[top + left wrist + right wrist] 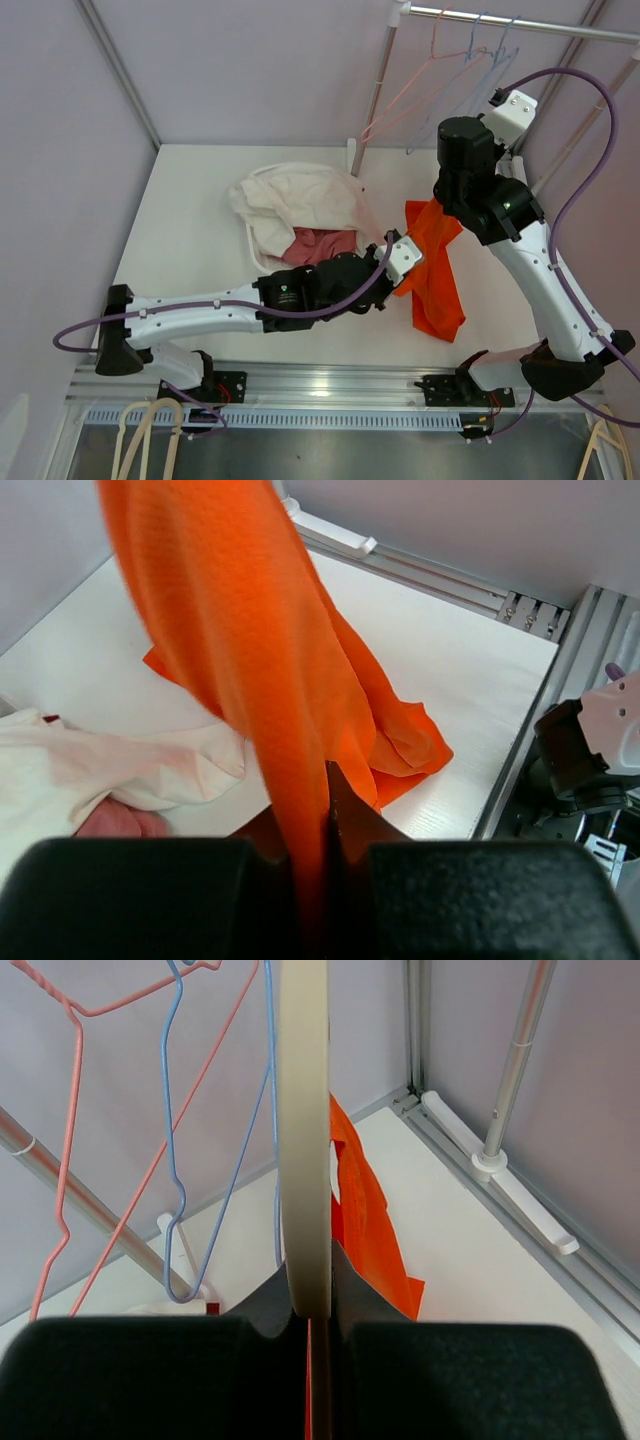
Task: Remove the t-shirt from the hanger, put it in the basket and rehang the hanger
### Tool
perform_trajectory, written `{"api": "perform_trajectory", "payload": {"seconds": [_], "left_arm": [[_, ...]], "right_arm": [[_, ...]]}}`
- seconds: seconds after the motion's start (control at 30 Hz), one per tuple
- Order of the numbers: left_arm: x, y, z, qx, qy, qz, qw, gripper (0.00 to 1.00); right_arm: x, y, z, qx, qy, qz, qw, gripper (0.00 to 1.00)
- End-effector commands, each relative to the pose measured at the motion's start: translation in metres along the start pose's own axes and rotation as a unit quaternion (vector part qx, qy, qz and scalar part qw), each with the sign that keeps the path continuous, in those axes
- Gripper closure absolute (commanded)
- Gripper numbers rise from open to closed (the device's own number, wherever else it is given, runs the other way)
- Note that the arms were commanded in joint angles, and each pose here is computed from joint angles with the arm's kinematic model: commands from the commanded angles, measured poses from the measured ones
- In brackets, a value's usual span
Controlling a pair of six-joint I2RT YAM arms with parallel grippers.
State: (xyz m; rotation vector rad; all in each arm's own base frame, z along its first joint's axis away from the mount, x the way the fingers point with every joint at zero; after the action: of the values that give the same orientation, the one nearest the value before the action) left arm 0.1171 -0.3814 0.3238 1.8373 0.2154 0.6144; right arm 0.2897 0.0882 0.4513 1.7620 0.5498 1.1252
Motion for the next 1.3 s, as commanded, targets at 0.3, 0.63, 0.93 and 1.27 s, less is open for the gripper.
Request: {"api": "perform_trajectory", "payload": {"seconds": [0.3,0.63,0.93,1.27], "left_arm": [[0.022,0.035,-0.073,-0.074,0.018,-0.041,0.996,0.99],[-0.008,0.004,-0.110,-0.067,-0.037,-0.061,0.995,0.99],[-0.022,-0.006,-0.150,-0.091,-0.123,-0.051,0.987,0.99],[-0.060,-0.015,-0.156,-0.082,-0.244,-0.030,0.966,0.99]], "right_arm": [[-0.004,0.014,0.006,-0.058,-0.035,0.016,0.998,1.00],[-0.020,0.020,0.029,-0.069,-0.067,0.000,0.995,1.00],[-0.028,0.021,0.046,-0.057,-0.068,0.001,0.996,1.00],[-0.026,0.035,0.058,-0.047,-0.051,0.040,0.997,1.00]]}}
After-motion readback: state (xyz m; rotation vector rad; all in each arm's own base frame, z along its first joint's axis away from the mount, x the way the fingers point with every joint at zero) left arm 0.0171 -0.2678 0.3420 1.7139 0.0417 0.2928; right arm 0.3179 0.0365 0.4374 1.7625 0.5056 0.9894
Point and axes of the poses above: each gripper's point midway between its finger pads, its own z axis out along the fingers, its own x axis along the line the jaws close on, y = z × x, the point moved 6 cm from there along -z, back along the fingers, and after that the axes turned 14 degrees about z, right-handed, at the moved point
